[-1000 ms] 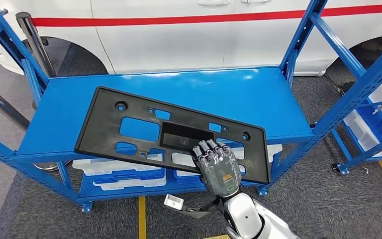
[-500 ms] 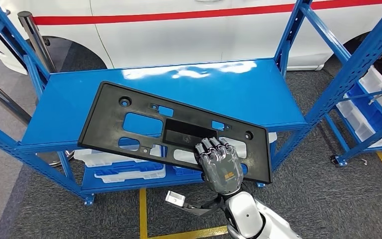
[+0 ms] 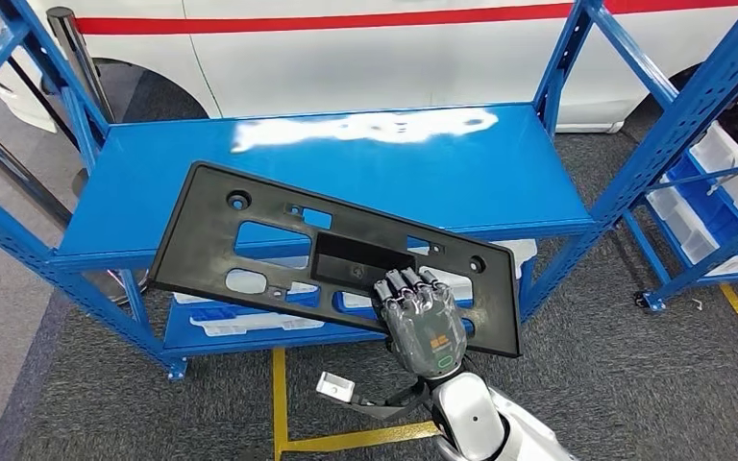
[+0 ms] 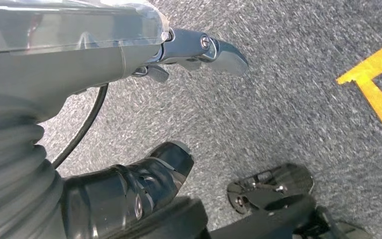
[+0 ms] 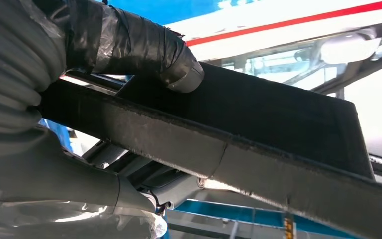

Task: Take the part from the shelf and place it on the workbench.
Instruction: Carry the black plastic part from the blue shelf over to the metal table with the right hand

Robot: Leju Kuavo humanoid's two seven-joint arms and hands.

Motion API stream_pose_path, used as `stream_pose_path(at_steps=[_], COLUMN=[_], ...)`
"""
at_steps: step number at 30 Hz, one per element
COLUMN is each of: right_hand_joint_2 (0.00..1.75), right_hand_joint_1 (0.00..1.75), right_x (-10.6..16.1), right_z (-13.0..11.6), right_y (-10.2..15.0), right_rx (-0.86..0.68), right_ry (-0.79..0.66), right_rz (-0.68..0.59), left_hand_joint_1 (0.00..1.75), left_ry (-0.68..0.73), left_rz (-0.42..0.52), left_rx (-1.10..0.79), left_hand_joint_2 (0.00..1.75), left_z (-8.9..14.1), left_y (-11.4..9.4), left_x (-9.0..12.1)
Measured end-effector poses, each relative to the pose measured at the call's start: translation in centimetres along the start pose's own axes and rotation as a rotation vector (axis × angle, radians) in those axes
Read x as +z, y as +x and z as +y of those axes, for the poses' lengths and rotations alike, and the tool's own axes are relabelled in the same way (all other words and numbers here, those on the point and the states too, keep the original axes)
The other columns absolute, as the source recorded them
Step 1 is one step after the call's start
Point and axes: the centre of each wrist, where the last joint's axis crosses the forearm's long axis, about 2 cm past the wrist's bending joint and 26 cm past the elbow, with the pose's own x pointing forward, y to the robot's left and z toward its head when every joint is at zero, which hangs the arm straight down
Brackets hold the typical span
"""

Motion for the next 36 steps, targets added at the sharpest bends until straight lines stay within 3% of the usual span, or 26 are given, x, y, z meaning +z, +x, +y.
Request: stream_pose_path(at_steps=[6, 36], right_hand_joint_2=[1.75, 1.75], right_hand_joint_1=[1.75, 1.75], right_x=[0.8, 0.1], right_z=[0.3, 0.2], right_y=[1.5, 2.9], right_rx=[-0.067, -0.129], right_ry=[0.016, -0.027], right_rz=[-0.06, -0.004], left_hand_joint_1=[0.0, 0.0], left_ry=[0.003, 0.005], left_rz=[0.003, -0.004], left_rx=[0.0, -0.001], left_hand_joint_2=[1.75, 1.75], left_z=[0.1, 0.1], left_y=[0.2, 0.5], left_x=[-0.1, -0.1])
